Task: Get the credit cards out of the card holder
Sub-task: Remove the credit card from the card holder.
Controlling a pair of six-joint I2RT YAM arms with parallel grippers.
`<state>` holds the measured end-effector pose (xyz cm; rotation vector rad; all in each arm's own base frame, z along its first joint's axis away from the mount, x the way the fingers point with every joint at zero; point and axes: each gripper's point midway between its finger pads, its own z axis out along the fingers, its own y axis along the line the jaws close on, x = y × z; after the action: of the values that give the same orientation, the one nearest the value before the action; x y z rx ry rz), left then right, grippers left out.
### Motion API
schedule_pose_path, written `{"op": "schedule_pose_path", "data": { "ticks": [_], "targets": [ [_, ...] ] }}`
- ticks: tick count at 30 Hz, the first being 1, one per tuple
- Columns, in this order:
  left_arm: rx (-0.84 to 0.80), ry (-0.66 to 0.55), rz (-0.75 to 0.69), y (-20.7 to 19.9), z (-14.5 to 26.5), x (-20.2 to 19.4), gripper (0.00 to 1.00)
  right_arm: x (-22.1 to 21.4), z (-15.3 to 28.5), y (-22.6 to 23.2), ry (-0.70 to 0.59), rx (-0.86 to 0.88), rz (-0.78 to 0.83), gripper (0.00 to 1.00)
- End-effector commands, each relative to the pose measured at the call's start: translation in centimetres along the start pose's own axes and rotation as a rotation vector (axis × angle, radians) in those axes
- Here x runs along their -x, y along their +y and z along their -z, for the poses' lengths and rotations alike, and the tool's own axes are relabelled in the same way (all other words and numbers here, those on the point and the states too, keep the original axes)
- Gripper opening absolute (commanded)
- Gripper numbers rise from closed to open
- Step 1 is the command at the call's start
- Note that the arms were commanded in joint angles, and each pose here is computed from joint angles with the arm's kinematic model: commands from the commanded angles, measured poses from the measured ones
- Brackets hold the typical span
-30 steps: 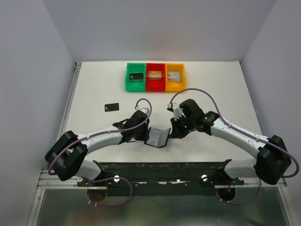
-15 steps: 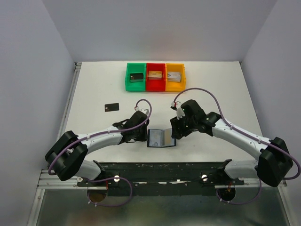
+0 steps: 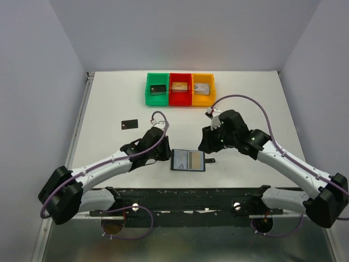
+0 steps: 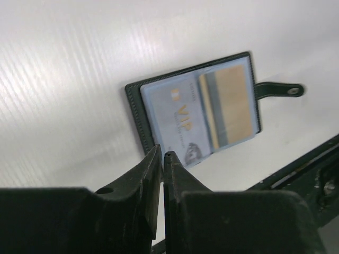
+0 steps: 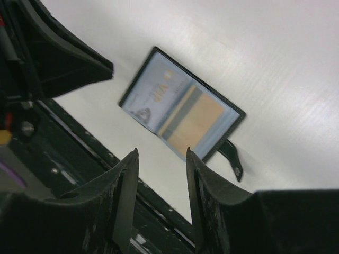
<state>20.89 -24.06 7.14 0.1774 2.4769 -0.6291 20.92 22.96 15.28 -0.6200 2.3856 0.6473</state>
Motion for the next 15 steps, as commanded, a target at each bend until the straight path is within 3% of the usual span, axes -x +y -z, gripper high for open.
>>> {"op": "schedule_pose_path", "data": {
  "ticks": [1, 6, 15],
  "targets": [
    [-0.19, -0.173, 0.02, -3.6, 2.5, 3.6, 0.23, 2.2, -1.0, 3.9, -0.105, 0.222, -0.088, 0.45],
    [-0.31, -0.159, 0.007, -5.9, 1.9, 3.7, 0.19, 0.8, -4.5, 5.8, -0.067, 0.379, -0.226, 0.38],
    [-0.177, -0.081, 0.062, -2.7, -1.9, 1.2, 0.06, -0.9, -8.7, 5.4, -0.018, 0.406, -0.344, 0.37]
  ]
}}
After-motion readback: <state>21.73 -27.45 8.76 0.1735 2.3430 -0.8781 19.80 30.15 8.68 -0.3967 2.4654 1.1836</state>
